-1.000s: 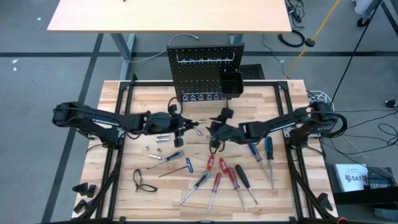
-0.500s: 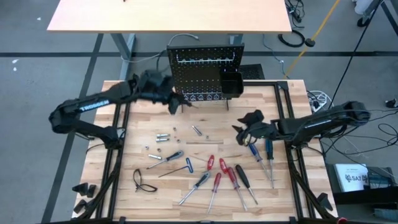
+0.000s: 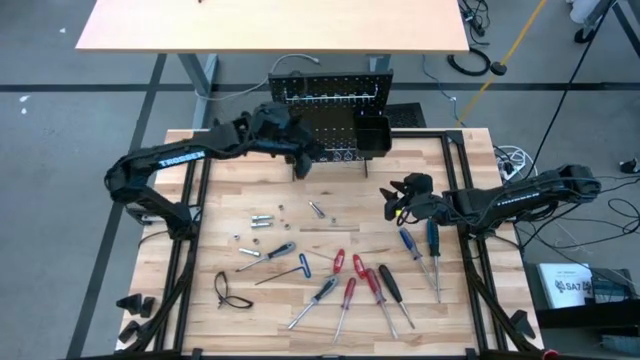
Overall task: Hang tools onto peg board
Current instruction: Hang the black screwdriver on the pegboard
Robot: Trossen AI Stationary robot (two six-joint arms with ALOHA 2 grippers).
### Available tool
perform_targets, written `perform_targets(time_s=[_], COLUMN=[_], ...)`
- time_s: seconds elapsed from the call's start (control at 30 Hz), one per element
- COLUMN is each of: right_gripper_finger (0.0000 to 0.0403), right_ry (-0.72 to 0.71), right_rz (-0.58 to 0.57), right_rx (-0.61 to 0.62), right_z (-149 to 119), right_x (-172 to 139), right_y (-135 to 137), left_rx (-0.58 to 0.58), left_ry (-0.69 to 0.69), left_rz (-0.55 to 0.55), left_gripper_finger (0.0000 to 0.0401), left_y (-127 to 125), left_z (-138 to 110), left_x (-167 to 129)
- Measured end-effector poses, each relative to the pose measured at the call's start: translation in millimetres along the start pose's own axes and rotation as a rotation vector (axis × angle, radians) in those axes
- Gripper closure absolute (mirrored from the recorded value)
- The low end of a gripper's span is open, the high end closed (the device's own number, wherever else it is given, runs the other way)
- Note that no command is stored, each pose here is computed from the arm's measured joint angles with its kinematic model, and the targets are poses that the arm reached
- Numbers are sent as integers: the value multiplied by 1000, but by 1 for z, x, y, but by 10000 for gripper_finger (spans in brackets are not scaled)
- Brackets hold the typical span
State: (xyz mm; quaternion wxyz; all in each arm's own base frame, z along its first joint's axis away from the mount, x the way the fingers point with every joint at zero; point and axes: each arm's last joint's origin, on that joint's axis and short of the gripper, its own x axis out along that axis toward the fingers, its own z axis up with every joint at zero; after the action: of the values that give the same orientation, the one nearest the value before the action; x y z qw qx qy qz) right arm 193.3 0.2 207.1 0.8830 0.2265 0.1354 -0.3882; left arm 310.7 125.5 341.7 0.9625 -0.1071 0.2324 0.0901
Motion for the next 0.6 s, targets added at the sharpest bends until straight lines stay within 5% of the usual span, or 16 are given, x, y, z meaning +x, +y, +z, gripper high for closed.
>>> perform_targets(time_s=[0.6], right_gripper_finger=[204], right_ry=[5], right_rz=[-11], right_rx=[-117], right_z=[1], right_x=[3], right_y=[-2], left_rx=[184], left_ry=[-19], left_rz=[121], left_gripper_finger=[282], left_y=[-2], left_z=[-15], left_x=[65])
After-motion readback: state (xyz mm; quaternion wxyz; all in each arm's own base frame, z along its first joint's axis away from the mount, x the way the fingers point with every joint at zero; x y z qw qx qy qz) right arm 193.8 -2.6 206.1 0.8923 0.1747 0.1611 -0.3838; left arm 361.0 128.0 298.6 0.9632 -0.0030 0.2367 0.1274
